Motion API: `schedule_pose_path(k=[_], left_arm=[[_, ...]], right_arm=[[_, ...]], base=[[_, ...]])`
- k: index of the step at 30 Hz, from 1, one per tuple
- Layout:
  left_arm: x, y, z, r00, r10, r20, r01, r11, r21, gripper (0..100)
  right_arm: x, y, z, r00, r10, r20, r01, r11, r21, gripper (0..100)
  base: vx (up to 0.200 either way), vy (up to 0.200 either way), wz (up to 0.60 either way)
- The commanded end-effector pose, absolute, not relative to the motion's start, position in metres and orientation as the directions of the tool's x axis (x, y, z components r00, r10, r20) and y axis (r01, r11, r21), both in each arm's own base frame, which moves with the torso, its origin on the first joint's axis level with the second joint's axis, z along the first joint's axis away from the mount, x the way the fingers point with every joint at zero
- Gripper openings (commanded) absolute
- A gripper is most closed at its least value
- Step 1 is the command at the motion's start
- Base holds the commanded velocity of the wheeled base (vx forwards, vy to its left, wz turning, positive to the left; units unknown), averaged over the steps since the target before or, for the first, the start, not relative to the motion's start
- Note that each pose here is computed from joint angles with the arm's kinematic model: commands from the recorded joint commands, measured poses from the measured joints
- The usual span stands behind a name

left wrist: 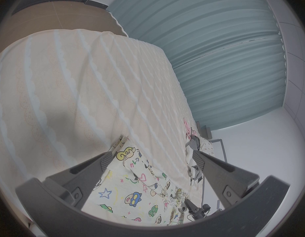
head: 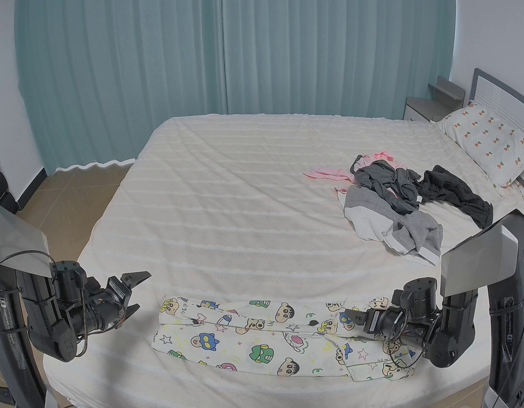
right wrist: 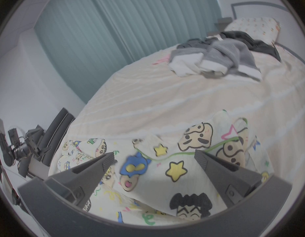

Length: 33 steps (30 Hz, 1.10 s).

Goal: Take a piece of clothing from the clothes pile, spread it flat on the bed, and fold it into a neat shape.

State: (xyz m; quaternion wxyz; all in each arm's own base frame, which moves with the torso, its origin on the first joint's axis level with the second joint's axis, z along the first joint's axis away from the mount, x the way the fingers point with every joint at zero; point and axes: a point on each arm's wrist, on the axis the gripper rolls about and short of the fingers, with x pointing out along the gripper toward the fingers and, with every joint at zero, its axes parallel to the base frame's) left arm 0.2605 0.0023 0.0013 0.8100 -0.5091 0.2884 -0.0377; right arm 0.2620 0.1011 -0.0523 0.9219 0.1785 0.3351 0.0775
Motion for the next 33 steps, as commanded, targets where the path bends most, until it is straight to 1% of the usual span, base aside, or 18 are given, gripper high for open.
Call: schedule_pose_path(k=[1,6,8,11,15,16,18,19,20,22,24,25,26,28,29,32,33], left_arm=[[0.261,0.002,0.003,0.838,-0.353,-0.416,-0.220,0.479,-0.850,100],[0.261,0.002,0.002,0.837,-0.354,-0.417,-0.220,0.479,-0.850,100],[0.261,0.002,0.003,0.838,-0.354,-0.415,-0.219,0.479,-0.850,100],[0.261,0.001,0.002,0.836,-0.358,-0.417,-0.216,0.482,-0.849,100],[0.262,0.001,0.001,0.834,-0.359,-0.418,-0.196,0.516,-0.834,100],[0.265,-0.003,-0.003,0.825,-0.371,-0.426,-0.168,0.559,-0.812,100],[0.268,-0.007,-0.007,0.818,-0.382,-0.430,-0.144,0.588,-0.796,100],[0.275,-0.013,-0.010,0.816,-0.395,-0.422,-0.103,0.619,-0.779,100],[0.282,-0.016,-0.010,0.818,-0.405,-0.408,-0.070,0.634,-0.770,100],[0.295,-0.018,-0.010,0.822,-0.409,-0.396,-0.047,0.645,-0.763,100],[0.323,-0.019,-0.008,0.816,-0.411,-0.408,-0.039,0.663,-0.747,100],[0.323,-0.019,-0.008,0.816,-0.411,-0.408,-0.039,0.663,-0.747,100],[0.343,-0.020,-0.009,0.778,-0.411,-0.476,-0.082,0.684,-0.724,100],[0.361,-0.021,-0.007,0.720,-0.411,-0.558,-0.128,0.712,-0.690,100],[0.365,-0.020,-0.007,0.704,-0.409,-0.581,-0.130,0.730,-0.671,100],[0.367,-0.006,-0.011,0.673,-0.393,-0.626,-0.046,0.823,-0.566,100],[0.367,-0.004,-0.011,0.671,-0.396,-0.627,-0.036,0.827,-0.561,100]], right_arm=[[0.252,0.094,-0.059,0.737,0.224,-0.638,0.042,0.927,0.373,100],[0.246,0.091,-0.064,0.717,0.214,-0.664,0.081,0.920,0.384,100],[0.241,0.090,-0.064,0.704,0.211,-0.677,0.119,0.906,0.406,100],[0.240,0.089,-0.062,0.711,0.213,-0.671,0.129,0.897,0.422,100],[0.239,0.088,-0.057,0.729,0.218,-0.649,0.143,0.878,0.456,100],[0.242,0.087,-0.048,0.756,0.222,-0.616,0.158,0.851,0.501,100],[0.243,0.086,-0.040,0.770,0.233,-0.594,0.162,0.829,0.535,100],[0.243,0.087,-0.032,0.782,0.250,-0.571,0.165,0.800,0.577,100],[0.243,0.089,-0.029,0.780,0.274,-0.563,0.165,0.777,0.607,100],[0.241,0.091,-0.027,0.769,0.308,-0.559,0.159,0.756,0.635,100],[0.238,0.094,-0.029,0.750,0.337,-0.569,0.148,0.753,0.641,100],[0.238,0.094,-0.029,0.750,0.337,-0.569,0.148,0.753,0.641,100],[0.236,0.095,-0.031,0.742,0.335,-0.580,0.152,0.759,0.633,100],[0.236,0.095,-0.031,0.744,0.336,-0.578,0.151,0.758,0.635,100],[0.236,0.095,-0.030,0.745,0.338,-0.575,0.148,0.758,0.636,100],[0.234,0.098,-0.030,0.739,0.347,-0.578,0.139,0.761,0.634,100],[0.234,0.098,-0.030,0.739,0.346,-0.578,0.139,0.761,0.633,100]], base=[[0.000,0.000,0.00],[0.000,0.000,0.00],[0.000,0.000,0.00],[0.000,0.000,0.00],[0.000,0.000,0.00],[0.000,0.000,0.00],[0.000,0.000,0.00],[0.000,0.000,0.00],[0.000,0.000,0.00],[0.000,0.000,0.00],[0.000,0.000,0.00],[0.000,0.000,0.00],[0.000,0.000,0.00],[0.000,0.000,0.00],[0.000,0.000,0.00],[0.000,0.000,0.00],[0.000,0.000,0.00]])
